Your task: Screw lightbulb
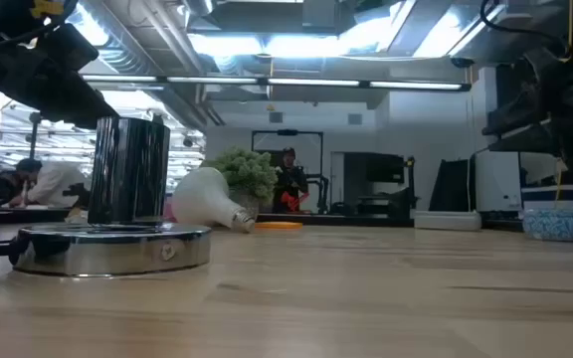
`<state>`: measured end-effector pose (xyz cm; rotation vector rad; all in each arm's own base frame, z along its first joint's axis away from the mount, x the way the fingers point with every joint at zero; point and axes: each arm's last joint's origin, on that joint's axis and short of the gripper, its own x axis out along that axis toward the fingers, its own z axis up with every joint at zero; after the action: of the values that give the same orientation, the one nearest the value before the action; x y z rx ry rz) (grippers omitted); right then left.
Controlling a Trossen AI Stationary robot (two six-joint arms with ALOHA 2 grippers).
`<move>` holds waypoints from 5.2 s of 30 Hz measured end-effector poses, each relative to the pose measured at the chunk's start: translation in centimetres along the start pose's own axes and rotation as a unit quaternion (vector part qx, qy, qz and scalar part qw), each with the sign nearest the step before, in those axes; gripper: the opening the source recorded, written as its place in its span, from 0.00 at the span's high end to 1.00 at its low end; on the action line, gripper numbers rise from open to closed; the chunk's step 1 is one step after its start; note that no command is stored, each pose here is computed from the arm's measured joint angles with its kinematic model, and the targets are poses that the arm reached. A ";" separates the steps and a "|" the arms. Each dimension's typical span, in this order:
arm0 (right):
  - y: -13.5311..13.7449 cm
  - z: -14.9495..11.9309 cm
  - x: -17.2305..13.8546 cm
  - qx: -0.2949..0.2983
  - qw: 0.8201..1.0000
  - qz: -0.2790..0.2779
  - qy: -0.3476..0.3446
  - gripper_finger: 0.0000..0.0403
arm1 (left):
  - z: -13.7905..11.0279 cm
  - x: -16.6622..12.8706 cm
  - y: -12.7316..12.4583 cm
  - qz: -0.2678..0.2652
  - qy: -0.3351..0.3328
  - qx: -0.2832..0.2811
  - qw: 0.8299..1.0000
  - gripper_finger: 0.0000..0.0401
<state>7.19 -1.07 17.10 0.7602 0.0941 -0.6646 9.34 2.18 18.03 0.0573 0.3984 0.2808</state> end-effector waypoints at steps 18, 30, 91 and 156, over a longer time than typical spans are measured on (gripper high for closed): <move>0.0 0.0 0.0 -0.001 1.000 -0.001 0.000 0.62 | 0.0 0.0 0.0 0.000 0.000 0.000 1.000 0.58; 0.0 0.0 0.0 -0.001 1.000 -0.001 0.001 0.62 | 0.0 0.0 0.0 0.000 0.000 0.000 1.000 0.58; 5.1 3.2 -0.8 -0.041 0.952 0.291 -0.089 0.62 | 0.0 0.0 0.0 0.000 0.000 0.000 1.000 0.58; 20.5 -4.3 28.6 -0.374 0.906 0.081 0.178 0.62 | 0.0 0.0 0.0 0.000 0.000 0.000 1.000 0.58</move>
<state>42.67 -2.25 17.54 0.1280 0.5816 -0.2770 9.34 2.18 18.03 0.0575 0.3978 0.2808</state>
